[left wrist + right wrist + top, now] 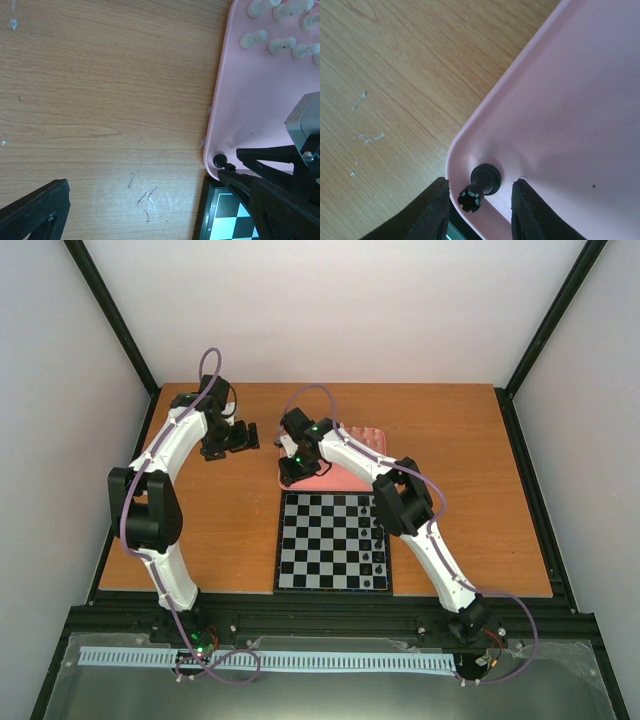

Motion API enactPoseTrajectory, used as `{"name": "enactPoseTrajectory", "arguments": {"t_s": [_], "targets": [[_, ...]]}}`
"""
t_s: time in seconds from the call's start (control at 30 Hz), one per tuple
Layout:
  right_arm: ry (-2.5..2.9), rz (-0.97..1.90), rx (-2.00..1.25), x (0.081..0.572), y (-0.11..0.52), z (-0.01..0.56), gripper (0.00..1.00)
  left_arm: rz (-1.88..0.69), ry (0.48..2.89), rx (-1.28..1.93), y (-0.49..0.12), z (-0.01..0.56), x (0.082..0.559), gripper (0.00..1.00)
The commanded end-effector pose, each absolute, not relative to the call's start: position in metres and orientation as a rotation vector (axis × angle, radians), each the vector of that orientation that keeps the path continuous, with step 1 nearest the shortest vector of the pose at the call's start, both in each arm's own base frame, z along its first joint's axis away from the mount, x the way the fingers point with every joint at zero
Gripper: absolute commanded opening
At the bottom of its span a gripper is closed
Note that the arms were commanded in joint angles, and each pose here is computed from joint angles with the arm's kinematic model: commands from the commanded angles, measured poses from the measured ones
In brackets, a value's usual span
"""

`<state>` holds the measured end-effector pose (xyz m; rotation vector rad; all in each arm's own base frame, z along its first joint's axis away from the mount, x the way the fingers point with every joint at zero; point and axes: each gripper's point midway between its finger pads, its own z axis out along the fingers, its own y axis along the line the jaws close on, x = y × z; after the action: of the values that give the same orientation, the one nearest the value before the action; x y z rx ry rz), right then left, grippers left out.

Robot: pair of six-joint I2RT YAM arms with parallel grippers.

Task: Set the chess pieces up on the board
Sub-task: Pick up the chess piece from the storage box.

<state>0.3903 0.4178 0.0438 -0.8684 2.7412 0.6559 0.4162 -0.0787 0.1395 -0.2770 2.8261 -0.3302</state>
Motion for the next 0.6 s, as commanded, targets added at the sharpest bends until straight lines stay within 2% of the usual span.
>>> {"name": "enactPoseTrajectory", "arguments": {"t_s": [0.0, 0.13, 0.43, 0.57], "targets": [[2.742, 0.657, -0.873, 0.393, 0.419, 0.041, 0.34, -0.349, 2.786, -0.291, -0.078, 0.153, 0.424, 1.0], [2.756, 0.646, -0.873, 0.393, 0.418, 0.037, 0.28, -0.345, 2.785, -0.294, -0.078, 0.152, 0.425, 1.0], [2.761, 0.615, -0.87, 0.395, 0.414, 0.04, 0.07, -0.35, 2.786, -0.295, -0.078, 0.152, 0.424, 1.0], [2.714, 0.567, -0.858, 0.402, 0.409, 0.063, 0.03, -0.358, 2.783, -0.297, -0.079, 0.153, 0.425, 1.0]]}}
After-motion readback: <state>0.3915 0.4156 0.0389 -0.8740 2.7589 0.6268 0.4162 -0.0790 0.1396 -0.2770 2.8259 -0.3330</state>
